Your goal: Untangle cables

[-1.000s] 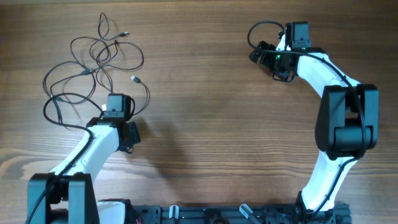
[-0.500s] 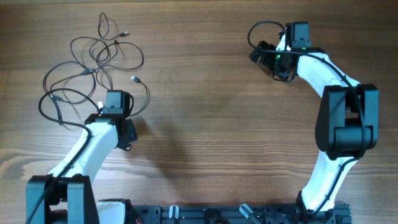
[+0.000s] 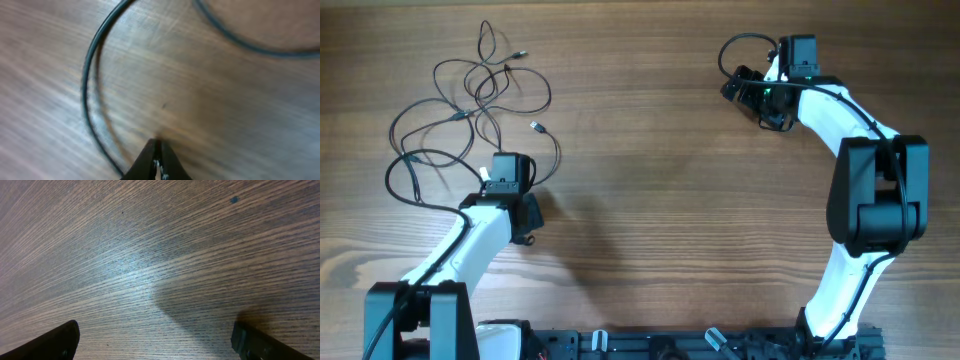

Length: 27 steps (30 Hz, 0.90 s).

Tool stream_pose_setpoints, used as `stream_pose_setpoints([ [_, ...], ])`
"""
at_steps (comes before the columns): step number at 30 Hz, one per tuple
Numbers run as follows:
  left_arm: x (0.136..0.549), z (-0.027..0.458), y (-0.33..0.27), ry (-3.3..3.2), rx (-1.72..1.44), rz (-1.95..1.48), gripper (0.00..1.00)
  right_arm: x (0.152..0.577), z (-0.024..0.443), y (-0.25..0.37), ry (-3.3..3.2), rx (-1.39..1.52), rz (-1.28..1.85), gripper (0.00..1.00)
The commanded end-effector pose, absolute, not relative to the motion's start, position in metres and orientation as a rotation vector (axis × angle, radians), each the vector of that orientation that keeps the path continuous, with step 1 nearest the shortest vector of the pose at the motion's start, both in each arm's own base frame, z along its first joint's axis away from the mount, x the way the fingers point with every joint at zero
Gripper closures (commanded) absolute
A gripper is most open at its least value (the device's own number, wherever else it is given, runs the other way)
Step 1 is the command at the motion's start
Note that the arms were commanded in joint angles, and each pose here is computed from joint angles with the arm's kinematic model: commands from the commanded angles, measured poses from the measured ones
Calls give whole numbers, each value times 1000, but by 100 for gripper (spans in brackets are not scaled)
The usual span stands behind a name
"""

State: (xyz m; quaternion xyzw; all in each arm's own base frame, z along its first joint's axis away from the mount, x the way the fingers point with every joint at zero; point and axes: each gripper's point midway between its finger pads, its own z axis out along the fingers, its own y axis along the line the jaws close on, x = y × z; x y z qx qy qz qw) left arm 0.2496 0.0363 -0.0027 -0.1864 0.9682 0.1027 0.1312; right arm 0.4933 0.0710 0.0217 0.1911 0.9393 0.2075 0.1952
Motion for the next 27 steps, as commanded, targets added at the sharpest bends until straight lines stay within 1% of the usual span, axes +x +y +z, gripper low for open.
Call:
stream_pose_setpoints([
  [1,254,-10,24,2799,-553,165,94,489,8,65,2655,572,550,0],
  [4,262,-11,23,2754,-550,144,94,489,8,65,2655,572,550,0],
  [6,265,-12,24,2732,-547,149,91,489,8,65,2655,572,550,0],
  [7,267,-10,30,2717,-524,193,92,489,8,65,2656,571,550,0],
  [11,289,12,41,2652,-500,255,96,489,8,65,2656,571,550,0],
  [13,297,27,46,2623,-523,252,96,489,8,65,2656,571,550,0],
  [15,297,33,56,2604,-564,259,95,489,8,65,2656,571,550,0],
  [17,287,31,70,2620,-637,285,95,489,8,65,2655,572,550,0],
  [19,268,25,85,2659,-747,314,96,490,8,65,2652,570,551,0],
  [23,224,12,89,2738,-1033,297,96,490,8,65,2653,570,551,0],
  [27,203,-1,85,2789,-1066,311,96,490,8,65,2652,570,551,0],
])
